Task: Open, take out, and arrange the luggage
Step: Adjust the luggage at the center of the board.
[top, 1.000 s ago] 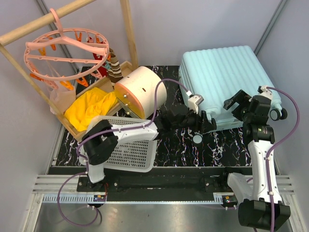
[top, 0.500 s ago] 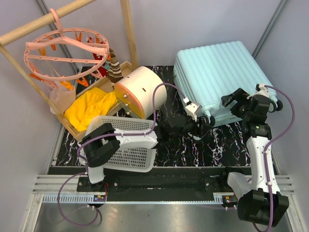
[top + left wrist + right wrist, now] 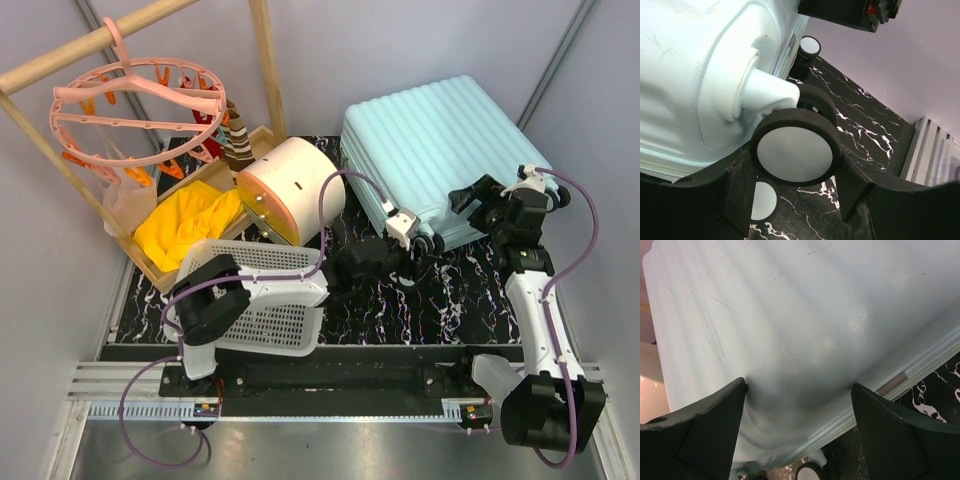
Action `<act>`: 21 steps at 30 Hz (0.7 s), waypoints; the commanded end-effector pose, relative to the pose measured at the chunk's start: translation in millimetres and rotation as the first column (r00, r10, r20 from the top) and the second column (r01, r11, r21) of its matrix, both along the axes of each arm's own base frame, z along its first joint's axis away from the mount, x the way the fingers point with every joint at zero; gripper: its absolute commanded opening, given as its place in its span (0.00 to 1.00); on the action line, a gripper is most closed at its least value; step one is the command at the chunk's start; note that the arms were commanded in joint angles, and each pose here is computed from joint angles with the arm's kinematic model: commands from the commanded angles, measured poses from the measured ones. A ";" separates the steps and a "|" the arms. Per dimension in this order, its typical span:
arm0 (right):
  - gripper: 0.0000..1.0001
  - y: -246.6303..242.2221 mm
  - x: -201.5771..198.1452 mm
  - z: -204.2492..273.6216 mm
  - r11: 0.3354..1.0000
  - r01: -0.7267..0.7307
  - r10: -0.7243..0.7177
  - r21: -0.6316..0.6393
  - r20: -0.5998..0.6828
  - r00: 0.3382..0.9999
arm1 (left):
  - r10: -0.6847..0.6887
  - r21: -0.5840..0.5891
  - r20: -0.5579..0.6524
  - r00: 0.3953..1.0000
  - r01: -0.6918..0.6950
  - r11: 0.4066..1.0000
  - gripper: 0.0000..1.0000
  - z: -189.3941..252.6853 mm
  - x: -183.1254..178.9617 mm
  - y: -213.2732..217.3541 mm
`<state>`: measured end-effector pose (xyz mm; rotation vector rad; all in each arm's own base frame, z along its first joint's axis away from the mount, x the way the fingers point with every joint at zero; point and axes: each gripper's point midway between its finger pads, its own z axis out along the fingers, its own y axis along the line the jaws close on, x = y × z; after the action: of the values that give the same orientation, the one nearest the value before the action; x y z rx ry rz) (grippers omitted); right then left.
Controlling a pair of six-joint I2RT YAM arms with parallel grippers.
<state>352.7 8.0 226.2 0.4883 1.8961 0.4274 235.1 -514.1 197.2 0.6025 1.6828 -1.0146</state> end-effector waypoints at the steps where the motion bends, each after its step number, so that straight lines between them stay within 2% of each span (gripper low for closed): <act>1: 0.88 11.6 -40.0 -63.2 0.996 -0.058 0.036 -0.075 -0.268 0.963 | -0.420 -0.143 0.091 0.903 0.429 0.892 0.00 59.1 -110.6 -56.9; 6: 0.96 -16.5 -65.2 3.5 0.978 0.084 -0.108 -0.189 -0.119 0.987 | -0.470 -0.151 0.147 0.870 0.489 0.859 0.00 75.5 -113.2 -80.6; 10: 0.97 -11.3 -78.3 21.6 0.981 0.061 -0.079 -0.184 -0.092 0.993 | -0.494 -0.162 0.169 0.853 0.518 0.840 0.00 89.1 -116.0 -89.1; 11: 0.98 -8.3 -80.2 22.6 0.983 0.045 -0.063 -0.178 -0.098 0.993 | -0.492 -0.152 0.157 0.856 0.514 0.844 0.04 87.2 -115.2 -86.9; 12: 0.97 -1.4 -84.5 20.6 0.986 0.005 -0.025 -0.165 -0.119 0.993 | -0.484 -0.159 0.165 0.859 0.508 0.847 0.16 97.9 -114.7 -79.9; 13: 0.98 0.4 -86.6 19.2 0.987 -0.008 -0.013 -0.163 -0.130 0.991 | -0.482 -0.143 0.151 0.863 0.501 0.853 0.30 90.4 -113.7 -70.6; 14: 0.97 0.9 -90.2 19.7 0.986 -0.014 -0.008 -0.169 -0.128 0.992 | -0.473 -0.136 0.156 0.867 0.493 0.859 0.59 91.3 -112.0 -62.5; 15: 0.98 1.2 -95.1 16.7 0.985 -0.020 -0.005 -0.171 -0.142 0.990 | -0.451 -0.163 0.193 0.871 0.482 0.861 0.68 118.3 -113.1 -45.7; 17: 0.98 -0.4 -103.3 20.0 0.983 -0.014 -0.010 -0.183 -0.128 0.992 | -0.401 -0.115 0.177 0.899 0.424 0.898 0.83 101.7 -103.7 -23.0; 21: 0.98 4.7 -115.4 35.7 0.987 -0.019 0.004 -0.162 -0.091 0.996 | -0.327 -0.091 0.186 0.926 0.348 0.933 0.95 115.0 -92.3 24.9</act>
<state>259.7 3.8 249.1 0.4447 1.9848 0.2299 145.8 -529.0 226.1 0.9519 1.5934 -1.2389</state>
